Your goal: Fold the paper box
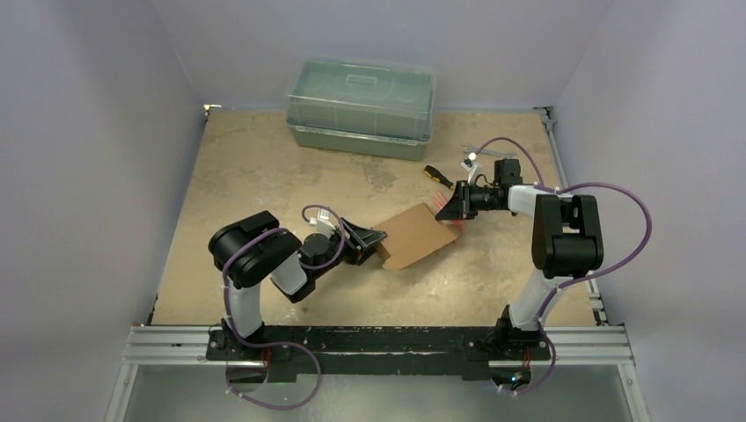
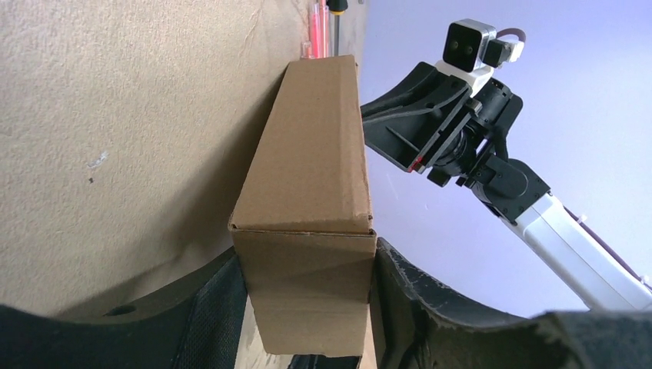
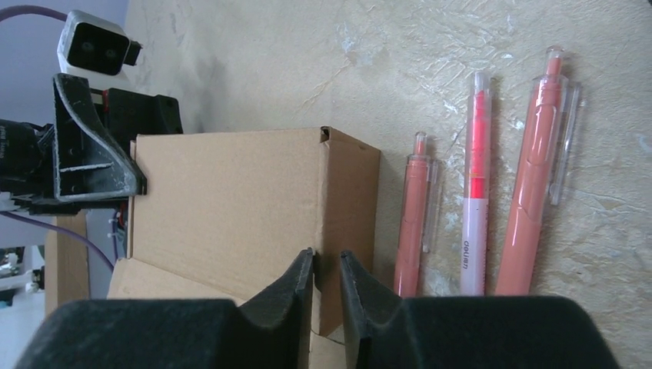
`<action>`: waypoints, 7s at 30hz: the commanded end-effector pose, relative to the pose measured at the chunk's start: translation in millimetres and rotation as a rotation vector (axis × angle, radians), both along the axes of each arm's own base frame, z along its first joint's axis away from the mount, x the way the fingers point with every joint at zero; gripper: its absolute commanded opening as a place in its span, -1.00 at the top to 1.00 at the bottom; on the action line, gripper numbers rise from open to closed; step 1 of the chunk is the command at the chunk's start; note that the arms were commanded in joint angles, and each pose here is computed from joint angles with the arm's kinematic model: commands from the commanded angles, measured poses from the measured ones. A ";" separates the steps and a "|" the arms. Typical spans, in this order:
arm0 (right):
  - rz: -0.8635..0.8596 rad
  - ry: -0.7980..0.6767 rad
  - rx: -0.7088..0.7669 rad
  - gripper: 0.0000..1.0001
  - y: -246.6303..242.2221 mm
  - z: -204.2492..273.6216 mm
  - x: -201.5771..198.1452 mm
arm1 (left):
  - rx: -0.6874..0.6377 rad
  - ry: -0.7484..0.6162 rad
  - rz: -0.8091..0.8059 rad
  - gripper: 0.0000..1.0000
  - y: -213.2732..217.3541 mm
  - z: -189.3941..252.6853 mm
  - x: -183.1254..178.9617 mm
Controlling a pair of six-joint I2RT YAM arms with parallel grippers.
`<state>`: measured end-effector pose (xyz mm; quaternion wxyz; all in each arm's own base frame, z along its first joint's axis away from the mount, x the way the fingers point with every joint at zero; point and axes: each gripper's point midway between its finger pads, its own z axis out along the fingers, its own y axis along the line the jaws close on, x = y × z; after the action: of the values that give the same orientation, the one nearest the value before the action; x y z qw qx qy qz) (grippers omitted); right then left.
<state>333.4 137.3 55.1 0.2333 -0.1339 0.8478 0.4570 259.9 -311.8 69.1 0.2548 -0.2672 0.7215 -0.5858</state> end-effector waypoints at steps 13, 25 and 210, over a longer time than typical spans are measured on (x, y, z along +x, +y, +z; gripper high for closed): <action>0.101 -0.463 -0.114 -0.28 -9.5 99.0 -2.1 | -0.082 -0.044 0.052 0.63 12.8 28.2 -3.0; 0.758 -1.394 -0.181 -0.98 30.2 141.0 -100.2 | -0.177 0.078 0.076 0.87 14.9 48.7 -5.0; 0.439 -0.688 -0.235 0.77 71.4 72.5 -46.7 | 0.699 -0.099 -0.173 -0.83 23.0 40.7 2.4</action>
<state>306.3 205.7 116.9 0.3841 -0.3770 0.7813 0.3160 247.4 -286.0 59.7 0.2671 -0.0945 0.9077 -0.3096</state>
